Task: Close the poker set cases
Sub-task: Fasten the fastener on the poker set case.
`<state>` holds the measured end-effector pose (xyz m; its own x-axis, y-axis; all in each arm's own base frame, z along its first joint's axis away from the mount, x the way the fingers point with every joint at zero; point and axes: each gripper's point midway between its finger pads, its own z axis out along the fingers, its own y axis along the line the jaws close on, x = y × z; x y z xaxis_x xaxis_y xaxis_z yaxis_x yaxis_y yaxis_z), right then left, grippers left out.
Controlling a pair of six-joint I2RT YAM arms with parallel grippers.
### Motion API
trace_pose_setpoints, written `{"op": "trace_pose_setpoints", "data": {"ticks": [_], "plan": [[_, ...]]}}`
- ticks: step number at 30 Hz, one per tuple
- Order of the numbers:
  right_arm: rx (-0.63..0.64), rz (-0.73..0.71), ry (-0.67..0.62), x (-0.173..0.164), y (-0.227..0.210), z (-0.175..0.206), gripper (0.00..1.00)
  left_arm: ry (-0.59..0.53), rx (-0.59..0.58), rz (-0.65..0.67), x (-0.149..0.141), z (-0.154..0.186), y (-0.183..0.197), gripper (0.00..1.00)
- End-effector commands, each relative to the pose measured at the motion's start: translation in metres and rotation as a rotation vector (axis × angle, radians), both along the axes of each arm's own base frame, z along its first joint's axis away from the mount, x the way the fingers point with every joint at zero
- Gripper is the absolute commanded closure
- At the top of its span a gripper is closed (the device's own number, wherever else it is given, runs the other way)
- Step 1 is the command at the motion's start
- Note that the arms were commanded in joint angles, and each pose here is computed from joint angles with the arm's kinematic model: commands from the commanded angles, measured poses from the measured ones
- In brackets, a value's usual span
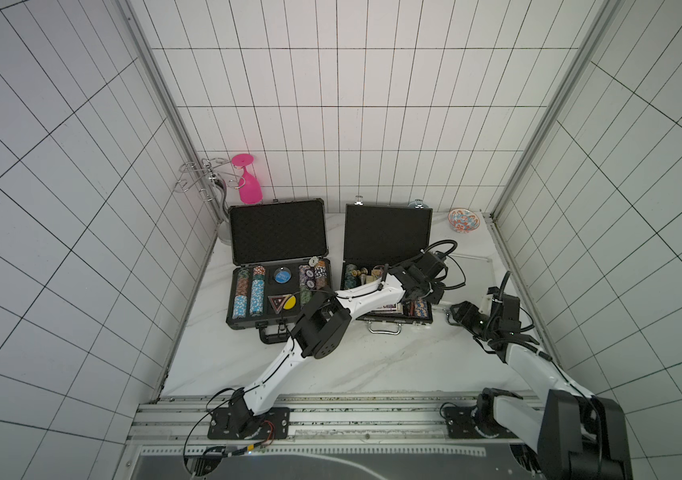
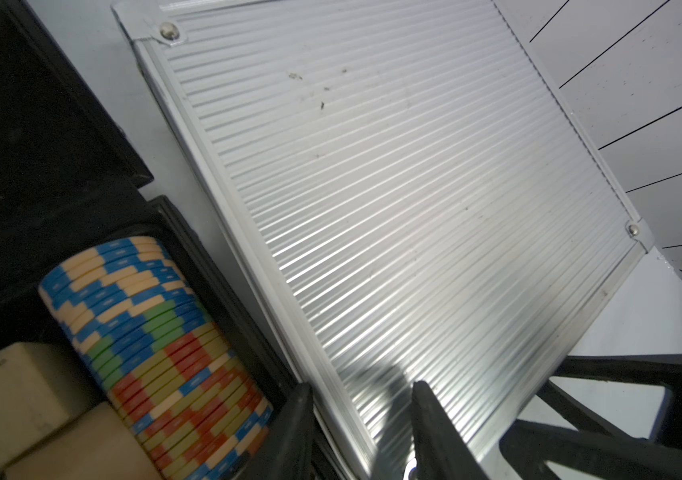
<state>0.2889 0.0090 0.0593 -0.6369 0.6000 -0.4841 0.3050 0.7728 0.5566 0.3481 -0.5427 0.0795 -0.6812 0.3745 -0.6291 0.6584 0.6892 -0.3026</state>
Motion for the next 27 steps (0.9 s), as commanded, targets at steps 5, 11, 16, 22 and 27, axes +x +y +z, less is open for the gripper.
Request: {"op": "trace_pose_setpoints", "data": {"ticks": [5,11,16,22,27], "plan": [[-0.003,-0.022,-0.089,0.023,-0.008,0.037,0.39,0.103,0.212,0.018,-0.016,-0.07,0.039,0.6],[0.009,-0.033,-0.113,0.027,-0.009,0.042,0.39,0.108,0.211,0.018,-0.016,-0.071,0.04,0.6],[0.026,-0.033,-0.141,0.032,-0.007,0.05,0.39,0.112,0.213,0.02,-0.016,-0.073,0.041,0.61],[0.041,-0.054,-0.177,0.037,-0.009,0.057,0.39,0.119,0.215,0.02,-0.017,-0.074,0.042,0.61],[0.029,-0.071,-0.19,0.04,-0.013,0.061,0.39,0.122,0.213,0.018,-0.018,-0.074,0.042,0.67]]}}
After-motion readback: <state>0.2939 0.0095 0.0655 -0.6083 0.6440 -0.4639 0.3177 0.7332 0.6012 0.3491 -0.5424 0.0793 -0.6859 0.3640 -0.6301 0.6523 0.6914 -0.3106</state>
